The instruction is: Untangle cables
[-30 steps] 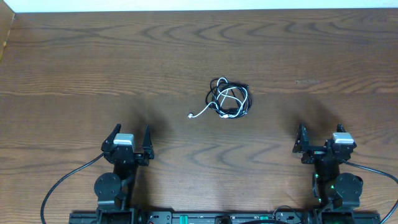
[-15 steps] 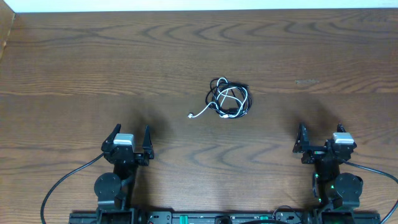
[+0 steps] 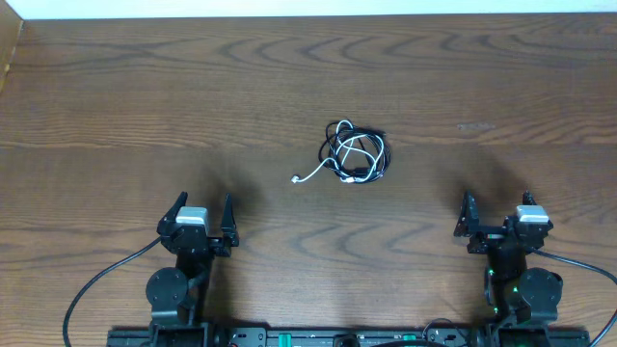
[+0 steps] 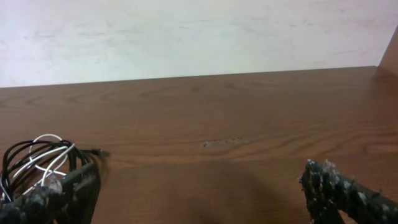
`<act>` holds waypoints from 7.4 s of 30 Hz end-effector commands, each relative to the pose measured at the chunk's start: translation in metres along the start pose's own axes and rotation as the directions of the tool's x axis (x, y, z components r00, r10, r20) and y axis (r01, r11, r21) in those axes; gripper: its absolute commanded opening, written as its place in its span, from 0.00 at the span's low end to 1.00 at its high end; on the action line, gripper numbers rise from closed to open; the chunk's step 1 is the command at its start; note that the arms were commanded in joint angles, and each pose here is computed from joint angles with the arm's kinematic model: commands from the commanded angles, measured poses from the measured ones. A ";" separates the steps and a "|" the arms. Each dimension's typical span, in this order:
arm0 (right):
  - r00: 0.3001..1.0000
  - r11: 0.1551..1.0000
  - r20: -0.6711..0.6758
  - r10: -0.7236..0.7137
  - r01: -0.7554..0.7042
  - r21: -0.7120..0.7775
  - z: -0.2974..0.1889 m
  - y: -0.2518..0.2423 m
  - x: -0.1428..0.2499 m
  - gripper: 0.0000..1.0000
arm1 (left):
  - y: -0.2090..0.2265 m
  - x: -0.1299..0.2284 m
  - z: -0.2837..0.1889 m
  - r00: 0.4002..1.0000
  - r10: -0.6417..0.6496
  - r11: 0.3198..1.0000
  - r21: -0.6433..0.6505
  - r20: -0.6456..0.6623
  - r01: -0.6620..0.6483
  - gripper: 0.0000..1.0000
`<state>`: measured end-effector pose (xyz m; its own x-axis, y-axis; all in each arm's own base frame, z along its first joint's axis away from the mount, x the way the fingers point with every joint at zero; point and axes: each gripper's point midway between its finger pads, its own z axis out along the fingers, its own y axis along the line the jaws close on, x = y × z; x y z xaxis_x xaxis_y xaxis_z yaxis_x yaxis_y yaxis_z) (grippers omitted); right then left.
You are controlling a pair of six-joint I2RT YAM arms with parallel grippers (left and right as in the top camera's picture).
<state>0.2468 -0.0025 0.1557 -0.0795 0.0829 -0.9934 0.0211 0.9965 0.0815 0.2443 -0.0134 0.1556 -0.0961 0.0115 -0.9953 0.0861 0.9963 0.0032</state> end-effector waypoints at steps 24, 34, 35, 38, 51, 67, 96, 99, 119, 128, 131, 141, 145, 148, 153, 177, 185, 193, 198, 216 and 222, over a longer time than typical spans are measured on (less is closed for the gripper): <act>1.000 1.000 0.008 -0.010 0.010 -0.011 0.000 0.003 -0.001 0.99 | -0.002 0.015 0.001 0.999 0.009 1.000 0.012 -0.040 -0.008 0.80; 1.000 0.987 0.013 -0.011 0.013 -0.163 -0.003 0.029 -0.003 0.99 | -0.002 0.012 0.001 1.000 0.005 1.000 0.012 -0.028 -0.005 0.80; 1.000 0.985 0.013 -0.011 0.013 -0.170 -0.003 0.030 -0.004 0.99 | -0.002 0.012 0.001 1.000 0.005 1.000 0.012 -0.029 -0.005 0.80; 1.000 0.984 0.018 -0.011 0.014 -0.179 -0.003 0.032 -0.006 0.99 | -0.002 0.012 0.001 1.000 0.005 1.000 0.011 -0.031 -0.005 0.80; 0.999 0.968 0.052 -0.014 0.027 -0.249 -0.010 0.045 -0.025 0.99 | -0.011 -0.002 0.000 0.995 -0.089 0.994 0.059 -0.041 0.092 0.80; 0.988 0.938 -0.151 -0.021 -0.033 -0.346 0.017 0.068 -0.063 0.99 | -0.026 -0.054 0.023 0.957 -0.106 0.979 0.141 -0.271 0.149 0.80; 0.639 0.735 -0.767 -0.057 -0.493 -0.465 0.127 0.178 -0.081 0.99 | -0.044 -0.060 0.115 0.507 -0.149 0.912 0.080 -0.849 0.402 0.80; 0.519 0.838 -0.855 0.022 -0.476 -0.267 0.140 0.168 -0.038 0.83 | -0.043 -0.050 0.122 0.493 -0.143 0.913 0.077 -0.858 0.400 0.78; 0.191 0.928 -0.961 0.202 -0.350 0.125 0.148 0.185 0.109 0.33 | -0.042 -0.043 0.127 0.464 -0.182 0.906 0.035 -0.867 0.421 0.70; 0.145 0.949 -0.977 0.159 -0.295 0.111 0.143 0.189 0.145 0.01 | -0.042 -0.043 0.127 0.459 -0.199 0.903 0.021 -0.866 0.429 0.70; 0.175 0.944 -0.982 0.074 -0.331 0.012 0.141 0.198 0.131 0.01 | -0.042 -0.043 0.127 0.459 -0.198 0.903 0.021 -0.866 0.429 0.70; 0.404 0.591 -0.903 -0.147 -0.696 -0.407 0.095 0.263 -0.034 0.01 | -0.082 -0.066 0.119 0.536 -0.053 0.791 0.292 -0.843 0.537 0.64; 0.504 0.493 -0.853 -0.139 -0.712 -0.501 0.073 0.266 -0.091 0.01 | -0.092 -0.078 0.122 0.573 -0.051 0.742 0.353 -0.818 0.571 0.68; 0.546 0.463 -0.828 -0.132 -0.704 -0.538 0.063 0.267 -0.112 0.01 | -0.104 -0.092 0.124 0.613 -0.046 0.684 0.422 -0.789 0.595 0.69; 0.548 0.474 -0.828 -0.120 -0.701 -0.533 0.063 0.265 -0.115 0.01 | -0.134 -0.088 0.124 0.634 0.032 0.695 0.473 -0.773 0.542 0.73; 0.586 0.454 -0.801 -0.123 -0.685 -0.570 0.053 0.249 -0.131 0.01 | -0.169 -0.031 0.193 0.646 0.037 0.738 0.456 -0.762 0.496 0.88; 0.521 0.805 -0.852 -0.059 -0.479 -0.349 0.081 0.196 -0.074 0.01 | -0.168 -0.033 0.197 0.660 0.035 0.745 0.460 -0.751 0.484 0.85; 0.463 0.925 -0.886 -0.033 -0.321 -0.202 0.099 0.161 -0.033 0.18 | -0.168 -0.031 0.196 0.653 0.035 0.745 0.456 -0.756 0.487 0.82; 0.353 0.960 -0.936 -0.005 -0.261 -0.103 0.117 0.149 0.020 0.42 | -0.168 -0.030 0.194 0.649 0.040 0.745 0.455 -0.760 0.487 0.81; 0.234 0.970 -0.972 0.005 -0.236 -0.052 0.144 0.148 0.101 0.99 | -0.167 -0.030 0.194 0.651 0.048 0.745 0.461 -0.758 0.482 0.81; 0.234 0.970 -0.972 0.005 -0.236 -0.052 0.144 0.148 0.101 0.99 | -0.167 -0.030 0.194 0.652 0.048 0.745 0.461 -0.757 0.482 0.82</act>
<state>0.3811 0.1516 0.0524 -0.9894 0.0320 -0.1417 -0.0151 0.9476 0.3192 0.4202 -0.1968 0.1679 -0.8120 0.1143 -0.5723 0.4731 0.7032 -0.5308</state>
